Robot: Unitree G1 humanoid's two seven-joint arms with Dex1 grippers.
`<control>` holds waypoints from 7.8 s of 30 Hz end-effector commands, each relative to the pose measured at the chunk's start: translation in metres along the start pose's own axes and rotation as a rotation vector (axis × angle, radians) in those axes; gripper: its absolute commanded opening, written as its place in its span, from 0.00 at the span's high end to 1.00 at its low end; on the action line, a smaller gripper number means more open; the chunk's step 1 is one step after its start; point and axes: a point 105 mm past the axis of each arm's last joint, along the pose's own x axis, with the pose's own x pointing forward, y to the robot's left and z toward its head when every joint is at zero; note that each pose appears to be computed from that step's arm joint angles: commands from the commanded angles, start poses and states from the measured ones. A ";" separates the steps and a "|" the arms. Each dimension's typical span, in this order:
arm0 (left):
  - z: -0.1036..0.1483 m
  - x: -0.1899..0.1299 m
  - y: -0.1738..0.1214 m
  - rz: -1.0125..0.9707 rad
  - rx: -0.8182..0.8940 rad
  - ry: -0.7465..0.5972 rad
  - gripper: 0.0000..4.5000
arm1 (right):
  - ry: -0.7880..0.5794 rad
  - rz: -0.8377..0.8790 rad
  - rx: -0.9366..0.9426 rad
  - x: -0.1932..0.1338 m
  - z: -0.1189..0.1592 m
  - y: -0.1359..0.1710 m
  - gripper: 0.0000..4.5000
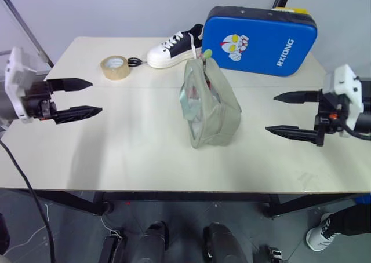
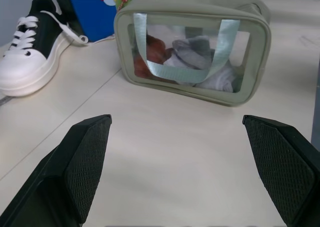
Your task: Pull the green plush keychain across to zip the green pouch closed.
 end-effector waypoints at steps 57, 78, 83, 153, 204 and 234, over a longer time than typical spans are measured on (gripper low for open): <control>0.020 0.023 -0.010 -0.158 -0.015 -0.202 0.00 | 0.177 0.115 -0.037 0.170 0.140 -0.011 0.99; 0.019 0.027 -0.010 -0.186 -0.019 -0.188 0.00 | 0.216 0.276 -0.772 0.151 0.096 0.042 0.99; 0.020 0.027 -0.010 -0.191 -0.019 -0.185 0.00 | 0.206 0.248 -0.794 0.151 0.100 0.035 0.99; -0.034 0.058 0.022 -0.109 -0.004 0.046 0.99 | 0.283 0.105 -0.403 0.091 0.045 0.026 1.00; -0.023 0.082 -0.033 -0.379 0.015 0.091 0.65 | 0.300 0.067 -0.365 0.095 0.044 0.023 1.00; -0.025 0.093 -0.031 -0.323 0.091 0.099 1.00 | 0.051 0.137 -0.254 0.171 0.119 0.031 0.16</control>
